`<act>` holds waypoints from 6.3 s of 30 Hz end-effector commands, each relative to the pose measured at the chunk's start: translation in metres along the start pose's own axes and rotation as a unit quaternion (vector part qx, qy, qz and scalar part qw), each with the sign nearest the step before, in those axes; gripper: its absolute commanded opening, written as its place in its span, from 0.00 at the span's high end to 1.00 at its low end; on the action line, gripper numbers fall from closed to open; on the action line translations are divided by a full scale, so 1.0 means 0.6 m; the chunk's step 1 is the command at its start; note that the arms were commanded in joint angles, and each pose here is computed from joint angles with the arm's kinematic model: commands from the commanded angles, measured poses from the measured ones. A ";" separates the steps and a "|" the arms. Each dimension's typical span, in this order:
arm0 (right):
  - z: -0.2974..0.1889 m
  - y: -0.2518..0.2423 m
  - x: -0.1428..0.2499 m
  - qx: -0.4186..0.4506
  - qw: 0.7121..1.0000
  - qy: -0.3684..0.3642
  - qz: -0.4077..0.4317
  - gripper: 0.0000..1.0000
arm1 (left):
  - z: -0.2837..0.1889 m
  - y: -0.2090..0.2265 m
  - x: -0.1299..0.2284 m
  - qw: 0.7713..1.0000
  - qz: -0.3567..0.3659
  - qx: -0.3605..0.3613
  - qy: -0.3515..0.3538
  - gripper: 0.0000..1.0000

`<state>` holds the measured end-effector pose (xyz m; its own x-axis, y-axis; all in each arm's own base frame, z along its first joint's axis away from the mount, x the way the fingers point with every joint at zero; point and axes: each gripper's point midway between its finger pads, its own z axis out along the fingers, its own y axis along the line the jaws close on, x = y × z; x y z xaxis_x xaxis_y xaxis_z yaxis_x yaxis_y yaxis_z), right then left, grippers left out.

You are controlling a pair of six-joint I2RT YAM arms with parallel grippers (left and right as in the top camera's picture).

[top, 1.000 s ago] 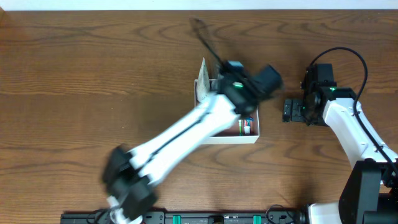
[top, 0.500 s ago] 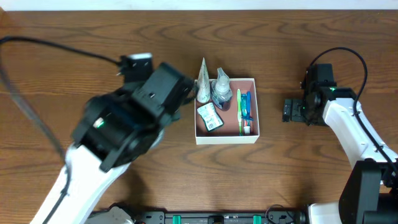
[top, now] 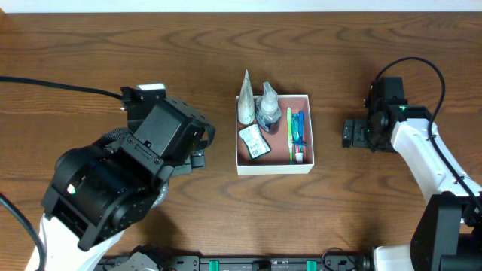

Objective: Pack container

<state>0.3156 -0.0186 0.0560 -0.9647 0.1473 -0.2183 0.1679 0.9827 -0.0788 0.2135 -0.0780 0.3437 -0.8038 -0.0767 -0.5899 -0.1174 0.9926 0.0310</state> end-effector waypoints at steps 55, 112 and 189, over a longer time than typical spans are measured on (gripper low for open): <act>-0.004 -0.002 -0.002 0.006 1.000 -0.005 -0.005 0.01 | 0.276 0.188 0.116 0.837 -0.330 0.092 -0.426 0.02; -0.101 0.002 -0.031 -0.012 0.995 -0.104 -0.002 0.01 | 0.319 0.172 0.150 0.896 -0.216 0.047 -0.385 0.02; -0.200 0.044 0.088 -0.122 0.783 -0.601 -0.101 0.01 | 0.319 0.172 0.150 0.896 -0.216 0.047 -0.385 0.02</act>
<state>0.2453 0.0248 0.1585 -0.0610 -0.0653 -0.9960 -0.1310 0.9898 -0.0569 0.2414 0.0350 0.1570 -0.0030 -0.4116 -0.9114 -0.2192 0.8895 -0.4010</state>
